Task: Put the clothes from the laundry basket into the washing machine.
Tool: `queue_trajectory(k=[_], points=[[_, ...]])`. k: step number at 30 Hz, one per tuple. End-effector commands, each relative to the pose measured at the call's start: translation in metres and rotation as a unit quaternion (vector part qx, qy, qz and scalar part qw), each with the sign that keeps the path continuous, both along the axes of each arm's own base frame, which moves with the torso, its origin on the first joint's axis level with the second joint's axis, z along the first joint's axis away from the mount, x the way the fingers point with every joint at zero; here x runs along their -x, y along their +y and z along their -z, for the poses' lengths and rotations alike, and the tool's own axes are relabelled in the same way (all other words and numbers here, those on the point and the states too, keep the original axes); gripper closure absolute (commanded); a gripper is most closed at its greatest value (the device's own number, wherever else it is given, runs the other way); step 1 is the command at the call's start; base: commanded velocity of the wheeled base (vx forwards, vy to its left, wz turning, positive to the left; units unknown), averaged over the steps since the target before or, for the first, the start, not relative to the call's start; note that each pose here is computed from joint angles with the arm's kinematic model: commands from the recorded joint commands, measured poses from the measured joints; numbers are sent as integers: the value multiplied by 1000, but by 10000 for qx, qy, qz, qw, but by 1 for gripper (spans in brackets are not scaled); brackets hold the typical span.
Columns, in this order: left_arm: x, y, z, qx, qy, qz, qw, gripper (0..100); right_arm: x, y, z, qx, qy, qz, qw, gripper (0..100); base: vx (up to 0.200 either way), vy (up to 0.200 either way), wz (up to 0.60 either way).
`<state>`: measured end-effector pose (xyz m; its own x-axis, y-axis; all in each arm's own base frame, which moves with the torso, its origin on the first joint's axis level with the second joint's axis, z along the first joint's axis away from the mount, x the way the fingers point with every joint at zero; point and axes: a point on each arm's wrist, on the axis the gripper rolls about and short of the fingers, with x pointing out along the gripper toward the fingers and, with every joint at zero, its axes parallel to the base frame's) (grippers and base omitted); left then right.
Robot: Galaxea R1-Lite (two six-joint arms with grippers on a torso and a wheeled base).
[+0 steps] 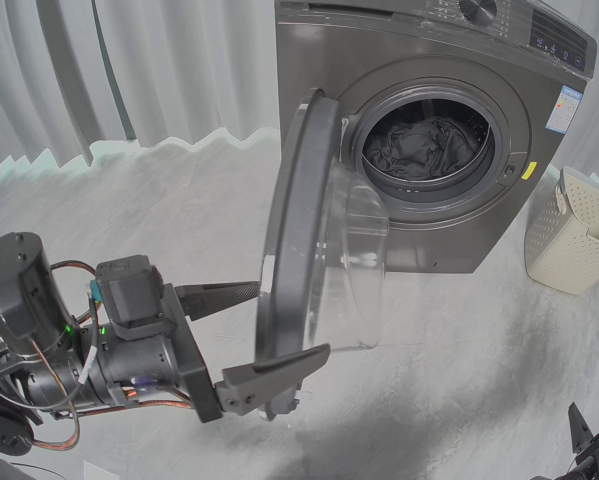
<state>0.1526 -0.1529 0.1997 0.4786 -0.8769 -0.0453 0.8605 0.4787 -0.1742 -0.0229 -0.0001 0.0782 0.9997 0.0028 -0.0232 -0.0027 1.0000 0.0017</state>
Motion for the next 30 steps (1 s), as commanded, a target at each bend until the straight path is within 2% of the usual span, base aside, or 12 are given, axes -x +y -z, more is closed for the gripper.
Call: queue_trajectory(k=[1,5,7,8,12,15,18,19,22,23,28,30], points=[[-11,-20,9,57,-17,82,9999,0,1,0,2,1,-47,-2,10000,0,0,0,0],[-9,-17,7,262,-42,-142,9995,0,1,0,2,1,-47,6,10000,0,0,0,0],[-3,-6,-1,476,-170,-406,9979,0,1,0,2,1,-47,-9,10000,0,0,0,0],[-1,-1,-4,505,-197,-497,9973,0,1,0,2,1,-47,-2,10000,0,0,0,0],[5,23,-13,689,-400,-1048,9913,0,1,0,2,1,-47,-2,10000,0,0,0,0],[12,40,-17,796,-524,-1294,9870,0,1,0,2,1,-47,6,10000,0,0,0,0],[9,53,-11,669,-445,-1616,9836,0,1,0,2,1,-47,-2,10000,0,0,0,0],[6,57,-6,556,-347,-1764,9821,0,1,0,2,1,-47,-9,10000,0,0,0,0],[2,60,2,404,-223,-1898,9807,0,1,0,2,1,-47,-2,10000,0,0,0,0],[-6,56,12,206,-35,-1933,9809,0,1,0,2,1,-47,-2,10000,0,0,0,0],[-30,38,26,-117,160,-2021,9792,0,1,0,2,1,-47,-2,10000,0,0,0,0],[-39,28,27,-166,186,-1945,9806,0,1,0,2,1,-47,-9,10000,0,0,0,0]])
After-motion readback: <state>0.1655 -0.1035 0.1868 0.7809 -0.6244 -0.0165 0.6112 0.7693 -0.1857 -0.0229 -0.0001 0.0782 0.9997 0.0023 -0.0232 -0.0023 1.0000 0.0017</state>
